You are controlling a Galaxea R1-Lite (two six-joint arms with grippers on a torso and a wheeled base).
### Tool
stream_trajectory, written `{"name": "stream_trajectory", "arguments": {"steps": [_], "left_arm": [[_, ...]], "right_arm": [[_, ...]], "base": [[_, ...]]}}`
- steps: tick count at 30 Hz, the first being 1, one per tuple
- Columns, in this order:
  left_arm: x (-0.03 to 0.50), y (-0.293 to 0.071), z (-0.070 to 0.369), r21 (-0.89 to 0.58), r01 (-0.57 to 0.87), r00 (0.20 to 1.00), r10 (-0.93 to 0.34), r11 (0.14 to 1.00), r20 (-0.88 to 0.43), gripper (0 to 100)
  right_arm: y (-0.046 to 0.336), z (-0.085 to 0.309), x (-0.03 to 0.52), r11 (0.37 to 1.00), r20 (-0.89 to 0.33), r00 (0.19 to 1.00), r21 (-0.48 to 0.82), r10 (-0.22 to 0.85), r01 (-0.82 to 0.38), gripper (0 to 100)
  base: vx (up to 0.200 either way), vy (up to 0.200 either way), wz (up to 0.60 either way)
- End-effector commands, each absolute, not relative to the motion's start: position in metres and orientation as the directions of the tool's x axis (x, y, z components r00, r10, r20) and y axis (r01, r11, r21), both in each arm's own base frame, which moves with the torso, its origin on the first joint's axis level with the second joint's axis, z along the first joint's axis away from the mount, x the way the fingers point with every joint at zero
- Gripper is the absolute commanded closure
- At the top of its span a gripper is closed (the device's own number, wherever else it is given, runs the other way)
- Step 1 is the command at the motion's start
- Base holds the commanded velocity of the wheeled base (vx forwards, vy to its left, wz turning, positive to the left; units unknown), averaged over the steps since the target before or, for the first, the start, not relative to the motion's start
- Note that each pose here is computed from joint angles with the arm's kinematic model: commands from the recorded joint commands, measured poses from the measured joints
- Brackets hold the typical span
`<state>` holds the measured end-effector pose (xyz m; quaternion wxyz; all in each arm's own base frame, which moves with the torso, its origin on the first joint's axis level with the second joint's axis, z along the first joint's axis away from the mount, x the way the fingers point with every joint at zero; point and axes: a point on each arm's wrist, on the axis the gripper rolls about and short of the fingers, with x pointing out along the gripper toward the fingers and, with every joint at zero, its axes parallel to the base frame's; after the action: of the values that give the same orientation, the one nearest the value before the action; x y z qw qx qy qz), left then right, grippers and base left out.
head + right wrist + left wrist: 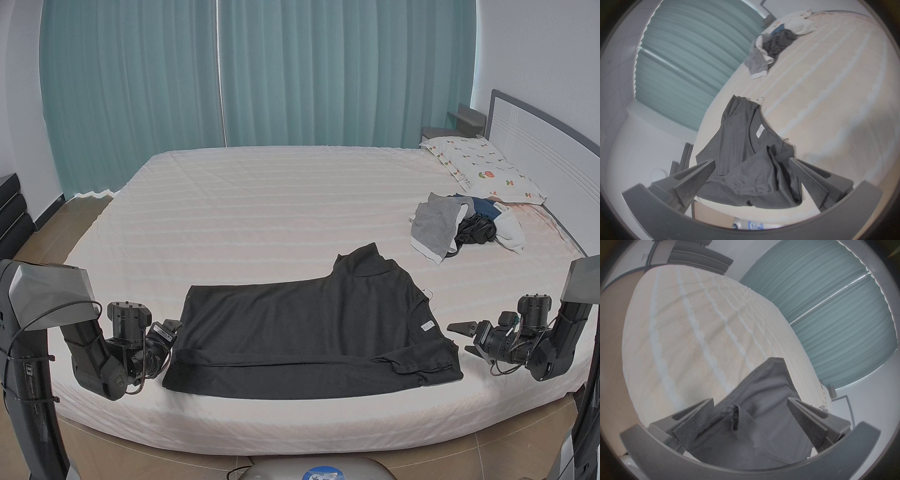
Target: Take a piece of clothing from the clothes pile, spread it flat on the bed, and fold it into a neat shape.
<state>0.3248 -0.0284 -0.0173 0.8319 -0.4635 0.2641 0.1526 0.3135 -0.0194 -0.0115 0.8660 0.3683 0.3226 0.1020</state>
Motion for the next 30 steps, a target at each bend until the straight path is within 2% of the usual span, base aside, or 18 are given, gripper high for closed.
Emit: {"name": "stream_trajectory", "arguments": {"steps": [1,4,5,9,19,30], "left_arm": [[0.311,-0.022,0.001,-0.743,-0.476,0.822,-0.061,0.471,-0.566,0],[0.306,-0.02,0.001,-0.747,-0.482,0.814,-0.082,0.459,-0.576,0],[0.303,-0.019,-0.001,-0.742,-0.489,0.805,-0.09,0.459,-0.587,0],[0.299,-0.02,-0.006,-0.729,-0.506,0.79,-0.091,0.461,-0.606,0],[0.298,-0.021,-0.007,-0.721,-0.506,0.788,-0.087,0.473,-0.61,0],[0.298,-0.021,-0.007,-0.72,-0.506,0.788,-0.087,0.474,-0.61,0]], "right_arm": [[0.003,0.003,0.293,0.68,-0.518,0.775,0.716,0.363,0.16,0],[0.014,0.0,0.29,0.654,-0.545,0.771,0.72,0.328,0.231,0],[0.025,-0.003,0.287,0.619,-0.563,0.762,0.733,0.319,0.282,0],[0.036,-0.007,0.285,0.577,-0.579,0.742,0.75,0.337,0.324,0],[0.037,-0.019,0.287,0.58,-0.601,0.73,0.737,0.325,0.349,0],[0.051,-0.03,0.293,0.614,-0.617,0.731,0.707,0.292,0.351,0]], "base": [[0.0,0.0,0.0],[0.0,0.0,0.0],[0.0,0.0,0.0],[0.0,0.0,0.0],[0.0,0.0,0.0],[0.0,0.0,0.0]]}}
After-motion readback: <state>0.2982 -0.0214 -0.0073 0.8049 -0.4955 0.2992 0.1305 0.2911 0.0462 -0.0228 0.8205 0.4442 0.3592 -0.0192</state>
